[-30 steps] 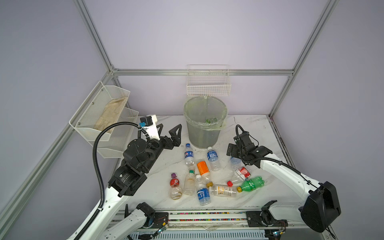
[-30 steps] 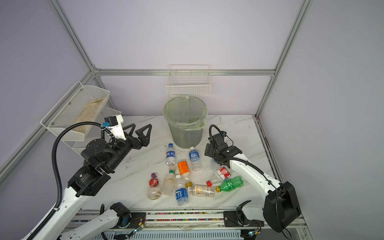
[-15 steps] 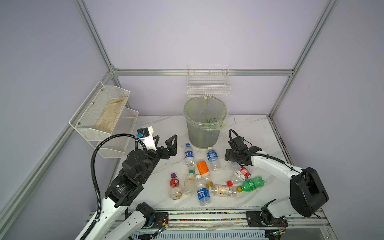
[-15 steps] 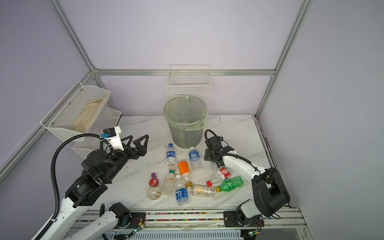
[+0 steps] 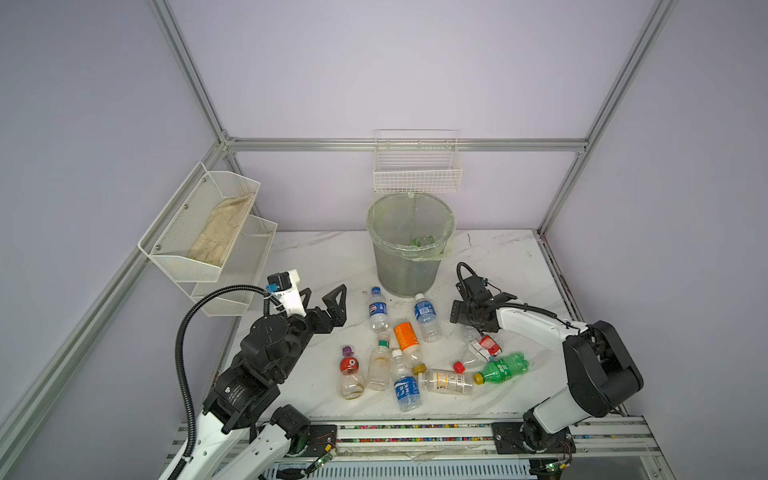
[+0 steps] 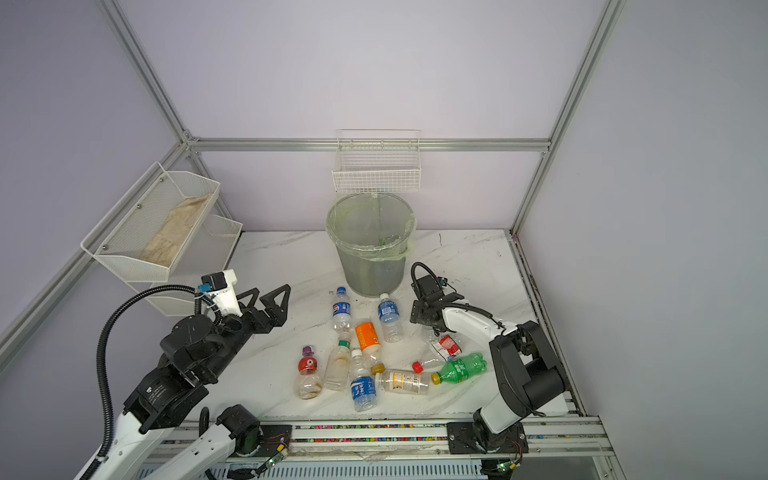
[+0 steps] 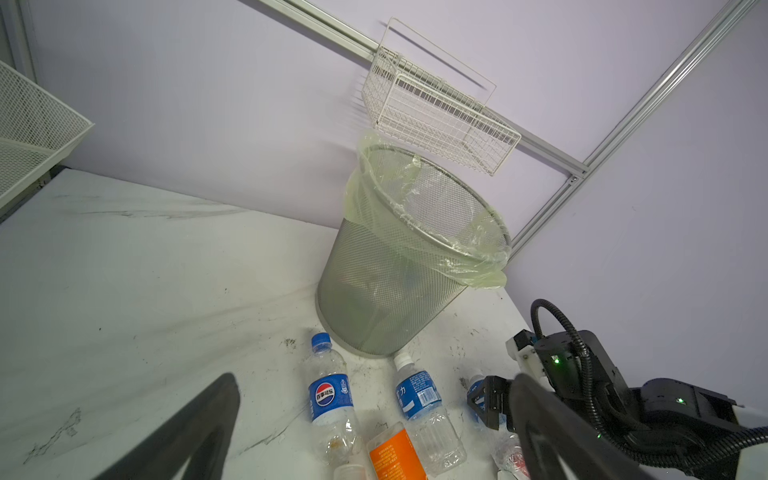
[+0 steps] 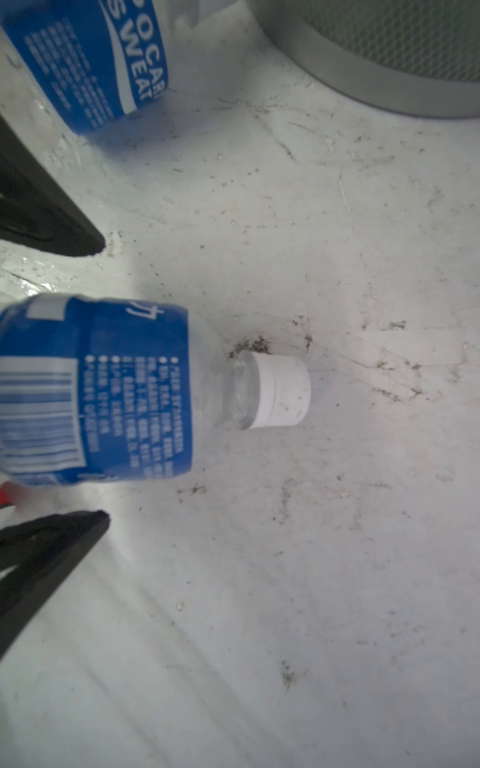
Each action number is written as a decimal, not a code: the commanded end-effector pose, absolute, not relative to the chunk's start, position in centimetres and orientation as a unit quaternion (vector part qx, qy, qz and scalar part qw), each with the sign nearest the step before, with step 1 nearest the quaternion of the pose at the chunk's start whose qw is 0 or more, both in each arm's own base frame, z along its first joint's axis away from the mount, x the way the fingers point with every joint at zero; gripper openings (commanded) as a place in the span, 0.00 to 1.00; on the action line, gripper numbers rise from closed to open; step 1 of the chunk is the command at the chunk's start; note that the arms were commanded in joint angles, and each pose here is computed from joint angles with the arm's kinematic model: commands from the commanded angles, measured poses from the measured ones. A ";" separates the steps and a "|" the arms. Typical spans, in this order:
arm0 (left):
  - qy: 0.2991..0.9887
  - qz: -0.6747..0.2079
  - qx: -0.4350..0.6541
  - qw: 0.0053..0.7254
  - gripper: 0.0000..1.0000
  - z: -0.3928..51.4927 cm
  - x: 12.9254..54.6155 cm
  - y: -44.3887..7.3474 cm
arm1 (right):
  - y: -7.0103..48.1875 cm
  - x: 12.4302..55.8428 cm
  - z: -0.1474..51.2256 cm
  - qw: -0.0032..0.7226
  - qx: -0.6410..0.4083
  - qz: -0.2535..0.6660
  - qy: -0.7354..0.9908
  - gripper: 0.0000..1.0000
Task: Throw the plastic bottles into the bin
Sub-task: 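Withdraw the left gripper while the right gripper grasps a blue-label water bottle, then lift the blue-label bottle with the right gripper and release it over the bin, then hold the right gripper above the bin while the left gripper moves toward the pile, then lower the left gripper onto the red purple-capped bottle and close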
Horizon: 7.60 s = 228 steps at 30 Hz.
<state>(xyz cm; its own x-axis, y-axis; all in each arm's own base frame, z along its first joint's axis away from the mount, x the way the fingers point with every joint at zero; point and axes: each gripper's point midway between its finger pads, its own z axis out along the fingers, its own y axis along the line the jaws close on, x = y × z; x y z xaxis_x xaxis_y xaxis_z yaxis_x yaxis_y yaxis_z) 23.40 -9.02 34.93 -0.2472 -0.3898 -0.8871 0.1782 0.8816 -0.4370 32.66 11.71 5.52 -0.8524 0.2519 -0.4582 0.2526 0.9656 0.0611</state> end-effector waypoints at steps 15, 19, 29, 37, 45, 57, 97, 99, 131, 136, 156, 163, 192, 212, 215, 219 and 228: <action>0.768 -0.216 -0.100 0.594 1.00 32.1 22.2 -7.3 | 12.0 33.1 4.5 0.231 0.134 0.015 0.964 0.84; 0.768 -0.213 -0.102 0.595 1.00 32.1 22.2 -7.2 | 12.0 33.1 4.5 0.230 0.135 0.017 0.964 0.76; 0.768 -0.211 -0.103 0.596 1.00 32.1 22.0 -7.0 | 12.0 33.5 5.2 0.241 0.140 0.023 0.960 0.45; 0.769 -0.209 -0.104 0.595 1.00 32.0 22.0 -7.0 | 13.0 34.2 9.0 0.288 0.144 0.080 0.943 0.33; 0.770 -0.209 -0.105 0.593 1.00 31.8 22.0 -6.9 | 12.8 34.4 16.8 0.375 0.150 0.132 0.905 0.15; 0.773 -0.214 -0.108 0.587 1.00 31.2 22.0 -7.0 | 11.8 31.7 28.6 0.508 0.130 0.219 0.823 0.01; 0.769 -0.233 -0.112 0.584 1.00 31.7 21.4 -7.1 | 15.1 31.5 51.9 0.695 0.032 0.376 0.612 0.00; 0.768 -0.237 -0.112 0.584 1.00 31.9 21.2 -7.1 | 16.7 34.3 50.8 0.676 0.028 0.368 0.638 0.00; 0.765 -0.215 -0.120 0.596 1.00 31.8 19.4 -5.0 | 20.0 37.7 48.3 0.614 0.021 0.341 0.711 0.97; 0.775 -0.213 -0.118 0.583 1.00 30.9 19.9 -5.6 | 19.2 36.7 48.1 0.613 0.028 0.335 0.715 0.97; 0.889 -0.172 -0.094 0.414 1.00 21.5 23.0 -10.1 | 17.7 35.7 44.1 0.590 0.046 0.302 0.748 0.97; 0.913 -0.144 -0.116 0.364 1.00 18.2 22.6 -9.8 | 17.5 35.7 42.7 0.580 0.052 0.297 0.757 0.97; 0.953 -0.148 -0.158 0.214 0.97 8.7 18.2 -10.6 | 16.7 35.1 38.7 0.554 0.076 0.283 0.779 0.97; 0.956 -0.153 -0.161 0.191 0.92 5.9 17.7 -11.3 | 16.0 34.4 36.8 0.544 0.082 0.269 0.790 0.97; 0.957 -0.152 -0.160 0.189 0.90 5.6 17.8 -11.4 | 15.9 34.4 36.5 0.543 0.084 0.268 0.791 0.97; 0.957 -0.152 -0.160 0.186 0.87 5.2 17.9 -11.6 | 15.8 34.3 36.2 0.541 0.085 0.267 0.793 0.97; 0.961 -0.145 -0.157 0.177 0.82 4.1 18.1 -11.8 | 15.6 34.1 35.5 0.537 0.088 0.262 0.797 0.97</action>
<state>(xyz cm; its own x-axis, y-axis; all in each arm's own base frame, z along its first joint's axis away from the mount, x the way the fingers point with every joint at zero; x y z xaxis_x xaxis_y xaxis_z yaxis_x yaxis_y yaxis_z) 18.44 -11.59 5.07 -0.8820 -0.3580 -0.3065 -0.2544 0.9091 -0.3298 34.46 16.15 35.35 -0.4195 0.4067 -0.8116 -0.1562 0.8484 0.5058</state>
